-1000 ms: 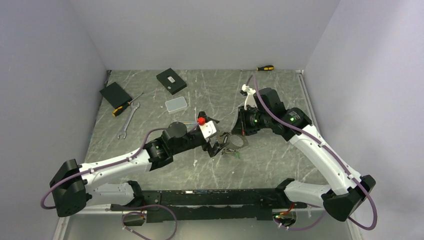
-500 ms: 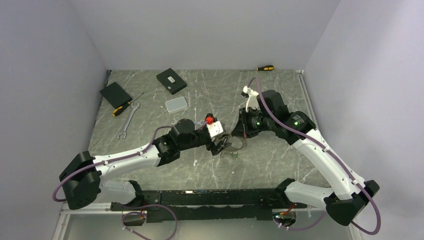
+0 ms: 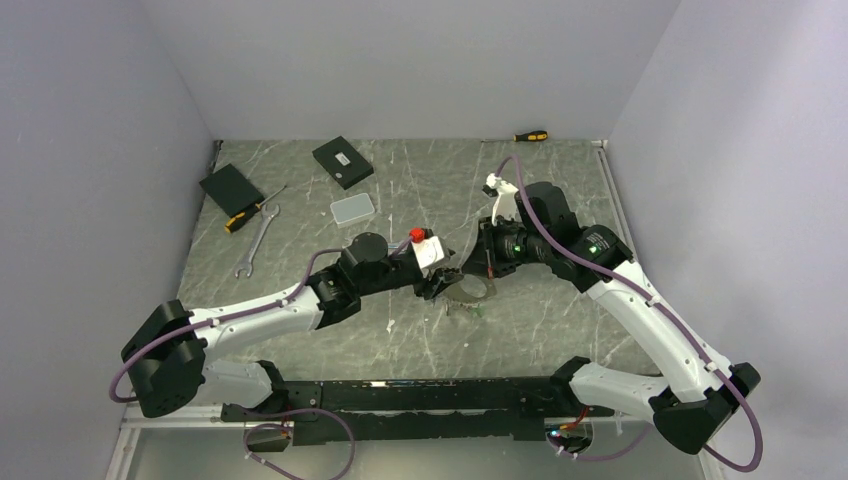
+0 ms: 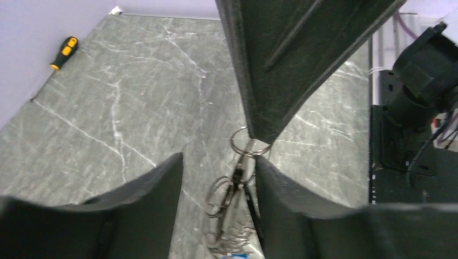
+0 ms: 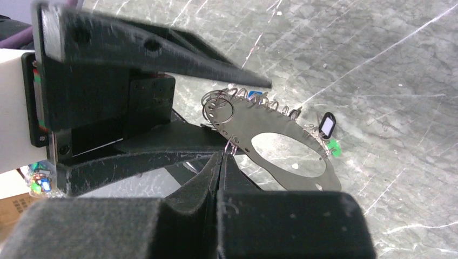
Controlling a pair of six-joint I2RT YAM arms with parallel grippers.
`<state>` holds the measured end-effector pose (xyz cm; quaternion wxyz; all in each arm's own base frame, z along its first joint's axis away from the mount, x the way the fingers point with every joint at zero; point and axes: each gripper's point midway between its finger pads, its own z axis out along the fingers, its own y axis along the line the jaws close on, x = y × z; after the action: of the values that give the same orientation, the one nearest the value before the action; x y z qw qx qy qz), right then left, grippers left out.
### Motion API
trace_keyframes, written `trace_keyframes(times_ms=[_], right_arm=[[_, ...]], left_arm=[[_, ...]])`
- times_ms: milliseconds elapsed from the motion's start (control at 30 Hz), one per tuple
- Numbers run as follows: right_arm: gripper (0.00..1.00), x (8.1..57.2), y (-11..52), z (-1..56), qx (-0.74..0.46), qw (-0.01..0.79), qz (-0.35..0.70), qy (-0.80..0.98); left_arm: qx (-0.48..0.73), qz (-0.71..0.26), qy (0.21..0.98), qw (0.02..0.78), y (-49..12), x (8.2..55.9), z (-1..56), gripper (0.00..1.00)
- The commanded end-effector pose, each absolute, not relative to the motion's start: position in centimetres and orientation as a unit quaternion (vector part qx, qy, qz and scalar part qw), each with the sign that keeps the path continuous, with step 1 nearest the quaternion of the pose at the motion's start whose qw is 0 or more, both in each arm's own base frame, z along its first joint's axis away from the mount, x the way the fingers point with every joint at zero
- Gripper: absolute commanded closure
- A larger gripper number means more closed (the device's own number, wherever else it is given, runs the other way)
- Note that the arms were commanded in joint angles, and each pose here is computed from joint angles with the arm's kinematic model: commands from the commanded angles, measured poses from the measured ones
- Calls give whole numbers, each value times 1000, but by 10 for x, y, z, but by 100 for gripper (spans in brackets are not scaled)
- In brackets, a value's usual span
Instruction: Put the keys on the keyring
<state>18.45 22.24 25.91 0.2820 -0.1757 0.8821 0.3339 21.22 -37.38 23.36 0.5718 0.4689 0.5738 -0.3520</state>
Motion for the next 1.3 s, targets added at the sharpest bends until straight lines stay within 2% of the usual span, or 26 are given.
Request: trace_keyframes(times_ms=[0,100,200,400,433,533,600,667,700,967,1267], right_arm=[[100,187,231,282,-189,319,362,855],[100,187,231,281,-189,317,362,856],[100,187,232,281,-189,316,365,855],[100,192,235,281,-181,319,367,855],[97,194,234,279,-177,322,361,857],[78,201,230,278,-167,333,348,861],[61,204,228,280,-162,344,341,860],[51,207,227,281,-160,354,340,857],[49,207,226,283,-160,360,340,854],[49,208,228,285,-162,398,359,829],[52,182,242,299,-253,485,448,707]], left_arm=[[464,-373,535,600,-382,212,268,52],[464,-377,531,600,-382,210,272,72],[461,-381,534,598,-382,209,273,99],[462,-389,540,586,-382,206,270,100],[460,-390,543,585,-382,206,269,100],[449,-388,556,583,-380,210,265,100],[438,-386,567,581,-379,212,263,100],[424,-379,583,580,-377,218,260,100],[418,-378,591,577,-376,220,258,100],[354,-389,654,543,-378,231,261,100],[318,-427,688,494,-379,223,270,100]])
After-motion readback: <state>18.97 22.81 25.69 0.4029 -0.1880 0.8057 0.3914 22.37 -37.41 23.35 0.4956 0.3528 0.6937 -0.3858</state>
